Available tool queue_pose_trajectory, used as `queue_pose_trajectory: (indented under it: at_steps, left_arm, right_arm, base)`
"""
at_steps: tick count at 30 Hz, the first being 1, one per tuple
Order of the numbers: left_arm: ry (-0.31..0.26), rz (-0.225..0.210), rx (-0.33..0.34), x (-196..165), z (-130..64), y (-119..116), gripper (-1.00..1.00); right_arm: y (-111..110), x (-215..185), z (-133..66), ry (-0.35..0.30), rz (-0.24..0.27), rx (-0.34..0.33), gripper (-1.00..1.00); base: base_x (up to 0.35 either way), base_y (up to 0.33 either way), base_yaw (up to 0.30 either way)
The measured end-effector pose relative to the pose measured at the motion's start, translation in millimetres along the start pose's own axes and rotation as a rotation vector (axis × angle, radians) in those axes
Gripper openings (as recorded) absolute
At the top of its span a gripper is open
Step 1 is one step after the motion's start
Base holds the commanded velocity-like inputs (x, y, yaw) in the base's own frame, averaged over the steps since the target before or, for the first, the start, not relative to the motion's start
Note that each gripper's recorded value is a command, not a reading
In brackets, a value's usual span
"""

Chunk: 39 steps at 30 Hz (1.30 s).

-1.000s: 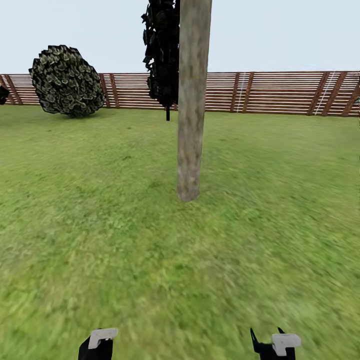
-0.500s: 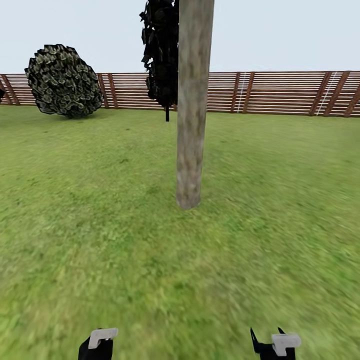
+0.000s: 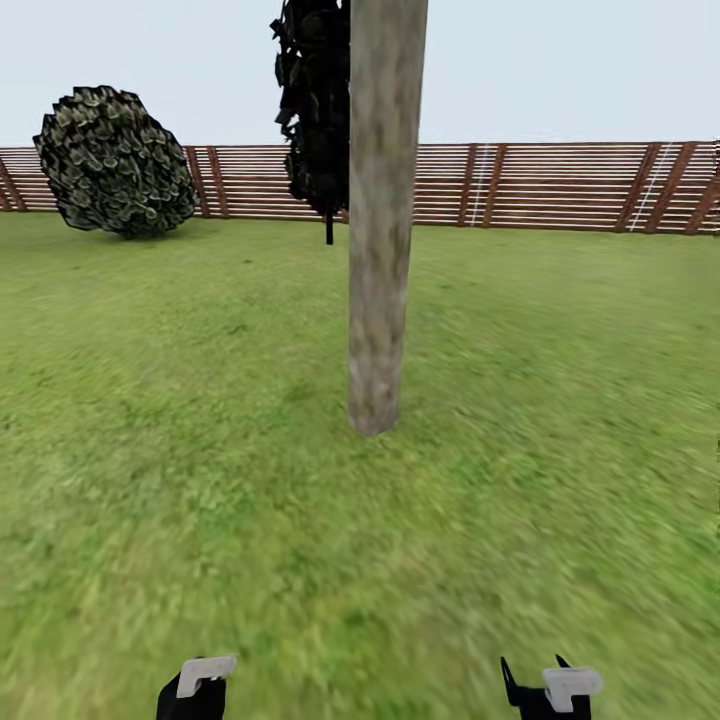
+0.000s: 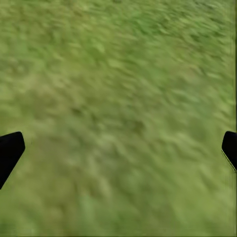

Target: In the garden, pick up the pesticide atomizer on the floor and spray pesticide onto both trees until each tree trunk is fully covered.

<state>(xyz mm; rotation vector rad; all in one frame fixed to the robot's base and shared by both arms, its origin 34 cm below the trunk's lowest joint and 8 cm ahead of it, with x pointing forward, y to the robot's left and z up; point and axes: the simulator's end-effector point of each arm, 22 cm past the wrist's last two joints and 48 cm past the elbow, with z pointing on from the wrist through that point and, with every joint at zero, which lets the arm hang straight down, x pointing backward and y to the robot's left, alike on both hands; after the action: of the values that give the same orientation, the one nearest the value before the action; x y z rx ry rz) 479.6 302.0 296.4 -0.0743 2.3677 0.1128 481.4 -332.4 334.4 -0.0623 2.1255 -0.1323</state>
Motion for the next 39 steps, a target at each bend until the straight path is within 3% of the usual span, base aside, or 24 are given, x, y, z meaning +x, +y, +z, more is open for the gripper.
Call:
queue_pose_trajectory:
  at_steps: [6, 20, 23, 29, 32, 37, 38, 39]
  left_arm:
    - [0.0, -0.001, 0.0, 0.0, 0.0, 0.0, -1.0]
    - [0.0, 0.001, -0.002, 0.0, 0.1, 2.2, -1.0]
    - [0.002, -0.019, -0.023, 0.8, 0.1, 11.0, -1.0]
    - [0.004, -0.021, -0.025, 0.7, 0.2, 13.2, -1.0]
    - [-0.005, 0.004, -0.049, -4.8, 1.6, 40.0, -1.0]
    - [-0.008, 0.051, -0.029, -8.6, 3.2, 42.9, -1.0]
    - [0.0, 0.087, 0.006, -7.7, 4.0, 35.2, -1.0]
    - [0.087, 0.221, 0.172, 8.0, 3.1, 2.5, -1.0]
  right_arm:
    - [0.1, 0.0, 0.0, 0.0, 0.001, 0.0, 1.0]
    - [0.2, 0.1, 0.0, 0.0, 0.001, 0.001, 1.0]
    - [1.2, -0.1, 0.1, 0.0, -0.001, -0.003, 1.0]
    - [22.5, 15.2, -5.8, 0.036, 0.012, -0.032, 1.0]
    - [32.8, 10.7, -4.5, 0.026, 0.03, -0.036, 1.0]
    - [41.2, -29.8, 15.2, -0.052, 0.028, -0.054, 1.0]
    - [54.9, -56.9, 27.2, -0.101, 0.026, -0.079, 1.0]
    - [104.0, -105.4, 44.1, -0.184, -0.042, -0.195, 1.0]
  base:
    - [0.341, 0.0, -0.213]
    - [0.341, -0.025, -0.01]
    - [0.34, -0.088, 0.0]
    - [0.339, -0.079, 0.0]
    - [0.209, -0.012, 0.0]
    - [0.046, -0.003, 0.0]
    - [0.002, 0.0, 0.0]
    - [0.001, 0.0, 0.0]
